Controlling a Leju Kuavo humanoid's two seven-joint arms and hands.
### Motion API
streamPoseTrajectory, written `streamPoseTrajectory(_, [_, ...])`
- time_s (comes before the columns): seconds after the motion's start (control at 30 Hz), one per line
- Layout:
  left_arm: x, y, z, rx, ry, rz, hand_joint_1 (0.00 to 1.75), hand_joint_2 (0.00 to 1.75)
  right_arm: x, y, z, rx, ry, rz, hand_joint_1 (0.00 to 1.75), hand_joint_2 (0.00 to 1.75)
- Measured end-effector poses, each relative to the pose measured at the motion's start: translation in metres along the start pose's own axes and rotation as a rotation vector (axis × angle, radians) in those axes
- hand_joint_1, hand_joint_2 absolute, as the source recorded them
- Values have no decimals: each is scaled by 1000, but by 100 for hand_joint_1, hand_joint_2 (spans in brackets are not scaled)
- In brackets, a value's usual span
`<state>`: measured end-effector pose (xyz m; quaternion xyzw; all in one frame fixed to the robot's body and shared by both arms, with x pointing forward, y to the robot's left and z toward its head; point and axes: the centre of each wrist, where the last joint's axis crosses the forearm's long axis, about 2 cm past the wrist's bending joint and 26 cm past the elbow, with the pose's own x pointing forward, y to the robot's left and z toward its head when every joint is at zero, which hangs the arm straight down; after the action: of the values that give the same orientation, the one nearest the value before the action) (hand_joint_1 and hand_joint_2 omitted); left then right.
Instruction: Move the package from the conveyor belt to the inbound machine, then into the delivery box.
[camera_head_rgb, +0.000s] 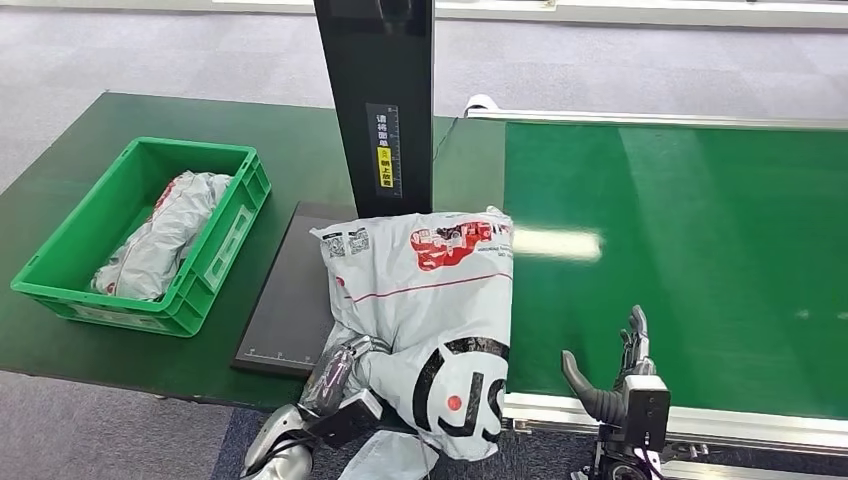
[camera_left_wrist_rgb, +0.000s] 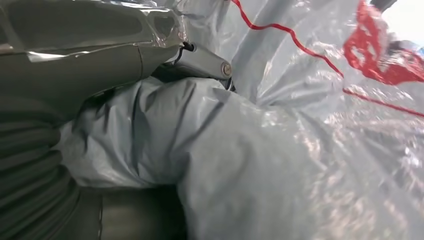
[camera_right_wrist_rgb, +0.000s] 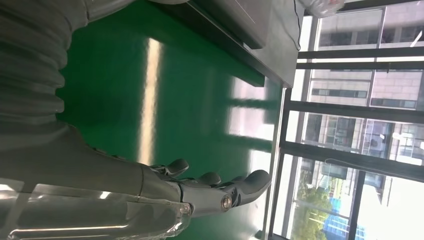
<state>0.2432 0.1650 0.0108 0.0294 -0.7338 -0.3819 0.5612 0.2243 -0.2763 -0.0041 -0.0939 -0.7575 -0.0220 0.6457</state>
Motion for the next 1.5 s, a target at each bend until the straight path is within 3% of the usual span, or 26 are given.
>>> streamPoseTrajectory(0.17, [-4,9,17,-52,-51,182,175,175,-1,-1,4,6,5,0,0,175])
streamPoseTrajectory(0.4, [-5,15,58,-110,-88,336,175,175,-1,-2,7,17,7,-7,0,175])
streamPoseTrajectory(0.6, [3,27,82,-44,-147,456,175,175,-2,-4,7,20,6,-7,0,175])
streamPoseTrajectory(0.8, [13,53,85,123,-256,570,175,175,-2,-5,8,21,9,-11,0,175])
streamPoseTrajectory(1.07, [10,82,89,297,-292,589,175,175,-3,-6,17,22,13,-8,0,175])
streamPoseTrajectory(1.5, [0,129,72,572,-252,380,175,175,-1,-7,23,18,7,-2,0,175])
